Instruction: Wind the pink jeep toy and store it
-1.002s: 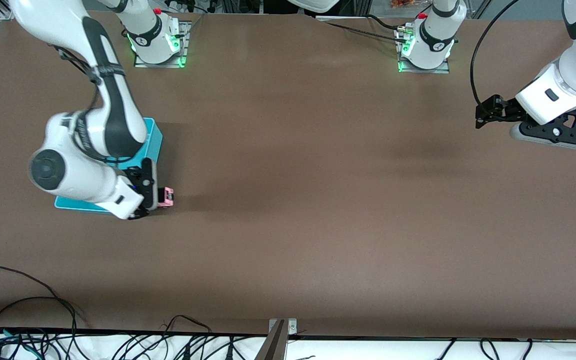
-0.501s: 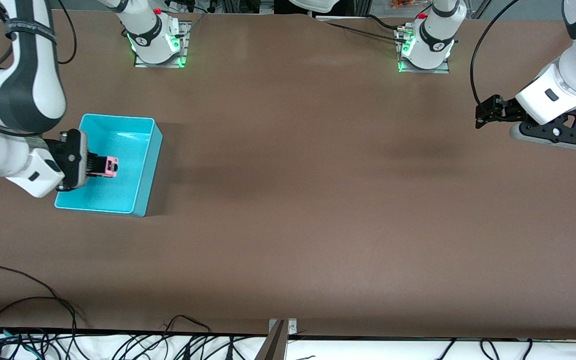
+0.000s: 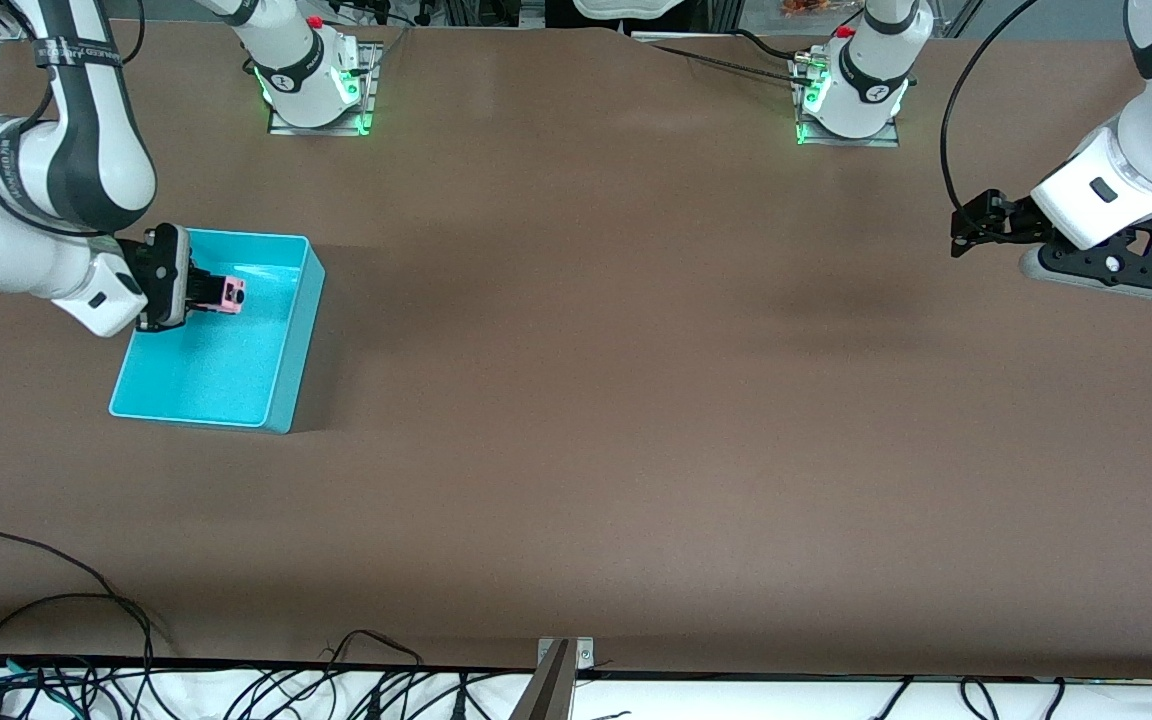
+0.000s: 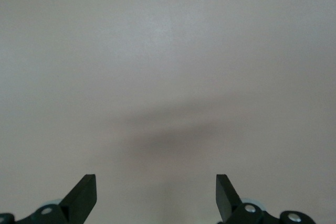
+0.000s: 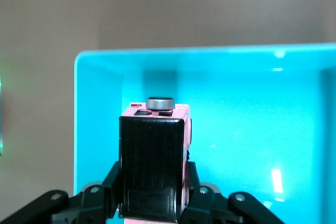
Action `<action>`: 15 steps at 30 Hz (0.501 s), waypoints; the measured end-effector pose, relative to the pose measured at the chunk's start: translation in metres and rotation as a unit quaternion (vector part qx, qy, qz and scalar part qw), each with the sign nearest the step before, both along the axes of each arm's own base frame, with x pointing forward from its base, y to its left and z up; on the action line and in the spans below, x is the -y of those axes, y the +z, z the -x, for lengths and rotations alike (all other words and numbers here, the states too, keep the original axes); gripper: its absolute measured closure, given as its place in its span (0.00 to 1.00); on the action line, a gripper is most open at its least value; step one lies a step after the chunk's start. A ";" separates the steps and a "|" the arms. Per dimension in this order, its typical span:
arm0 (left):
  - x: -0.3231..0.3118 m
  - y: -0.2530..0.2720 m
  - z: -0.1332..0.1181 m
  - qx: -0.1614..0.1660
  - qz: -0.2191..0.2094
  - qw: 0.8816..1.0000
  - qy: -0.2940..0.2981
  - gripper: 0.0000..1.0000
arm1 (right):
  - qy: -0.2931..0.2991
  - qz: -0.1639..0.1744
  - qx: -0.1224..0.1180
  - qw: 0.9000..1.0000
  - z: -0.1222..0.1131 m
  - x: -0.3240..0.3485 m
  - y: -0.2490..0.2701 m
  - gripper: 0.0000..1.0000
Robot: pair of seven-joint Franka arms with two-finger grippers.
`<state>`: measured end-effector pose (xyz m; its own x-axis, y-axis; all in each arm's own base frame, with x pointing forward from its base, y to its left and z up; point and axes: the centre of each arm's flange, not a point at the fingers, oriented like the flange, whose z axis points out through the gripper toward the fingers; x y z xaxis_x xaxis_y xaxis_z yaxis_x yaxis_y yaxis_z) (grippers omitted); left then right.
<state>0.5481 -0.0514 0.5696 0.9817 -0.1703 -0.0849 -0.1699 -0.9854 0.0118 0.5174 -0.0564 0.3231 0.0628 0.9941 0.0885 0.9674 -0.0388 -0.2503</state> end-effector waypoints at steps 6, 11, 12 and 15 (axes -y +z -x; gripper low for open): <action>0.000 0.000 0.000 0.000 0.000 1.000 0.000 0.00 | 0.007 -0.002 0.007 1.000 0.030 0.019 -0.036 0.49; 0.000 0.000 0.000 0.000 0.000 1.000 0.000 0.00 | 0.003 0.007 0.023 1.000 0.041 0.021 -0.056 0.49; 0.000 0.000 0.000 0.000 0.000 1.000 0.000 0.00 | 0.002 0.009 0.025 1.000 0.043 0.022 -0.060 0.49; 0.000 0.000 0.000 0.000 0.000 1.000 0.000 0.00 | -0.003 0.011 0.024 1.000 0.046 0.022 -0.071 0.49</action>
<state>0.5481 -0.0514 0.5696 0.9817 -0.1704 -0.0849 -0.1700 -0.9854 0.0118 0.4713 -0.0782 0.2523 0.0647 0.9954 0.0701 0.9781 -0.0493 -0.2024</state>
